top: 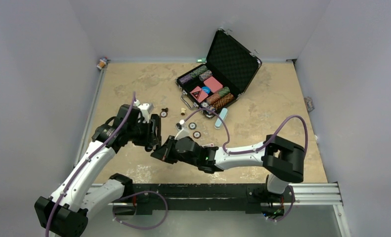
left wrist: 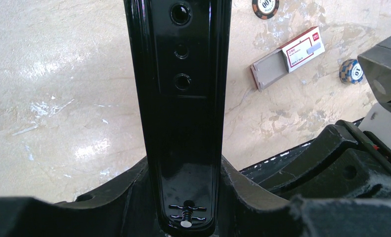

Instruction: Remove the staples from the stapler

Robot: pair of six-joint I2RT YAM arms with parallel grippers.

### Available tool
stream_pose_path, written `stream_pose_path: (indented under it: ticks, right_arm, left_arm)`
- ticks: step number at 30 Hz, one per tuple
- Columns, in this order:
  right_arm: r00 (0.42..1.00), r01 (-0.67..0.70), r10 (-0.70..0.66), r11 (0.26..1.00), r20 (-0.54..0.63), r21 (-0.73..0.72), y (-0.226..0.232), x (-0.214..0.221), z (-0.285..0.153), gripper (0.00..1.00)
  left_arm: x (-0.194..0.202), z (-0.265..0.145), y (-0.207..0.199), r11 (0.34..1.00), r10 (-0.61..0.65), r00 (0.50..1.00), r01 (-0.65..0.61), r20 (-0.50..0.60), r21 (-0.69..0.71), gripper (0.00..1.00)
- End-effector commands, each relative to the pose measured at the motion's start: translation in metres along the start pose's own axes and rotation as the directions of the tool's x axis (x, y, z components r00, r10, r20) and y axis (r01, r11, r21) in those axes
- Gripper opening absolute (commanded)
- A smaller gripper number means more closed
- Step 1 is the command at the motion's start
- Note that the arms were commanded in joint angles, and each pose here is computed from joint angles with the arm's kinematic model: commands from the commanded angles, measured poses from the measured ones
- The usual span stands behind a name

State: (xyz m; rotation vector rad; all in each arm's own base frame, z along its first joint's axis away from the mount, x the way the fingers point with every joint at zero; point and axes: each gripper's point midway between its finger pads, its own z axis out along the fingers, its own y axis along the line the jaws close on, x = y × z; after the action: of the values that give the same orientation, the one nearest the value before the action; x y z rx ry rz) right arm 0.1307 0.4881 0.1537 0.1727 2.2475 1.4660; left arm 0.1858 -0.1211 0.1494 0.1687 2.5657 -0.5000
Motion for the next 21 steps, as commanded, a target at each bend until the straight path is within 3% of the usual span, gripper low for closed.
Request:
stream_pose_path:
  ticks: [1,15,21]
  right_arm:
    - [0.995,-0.072,0.076,0.996,0.063,-0.061,0.011,-0.014,0.000,0.00]
    - [0.980,-0.169,0.180,0.979,0.087,-0.114,-0.007,-0.036,-0.007,0.00]
    - [0.983,-0.153,0.163,0.982,0.083,-0.110,-0.003,-0.038,0.000,0.00]
  left_arm:
    - [-0.023,-0.007,-0.017,0.997,0.018,0.995,-0.025,0.096,0.070,0.00]
    - [-0.021,-0.004,-0.023,0.994,0.026,0.997,-0.035,0.077,0.108,0.00]
    - [-0.020,-0.003,-0.025,0.992,0.029,0.997,-0.037,0.068,0.123,0.00]
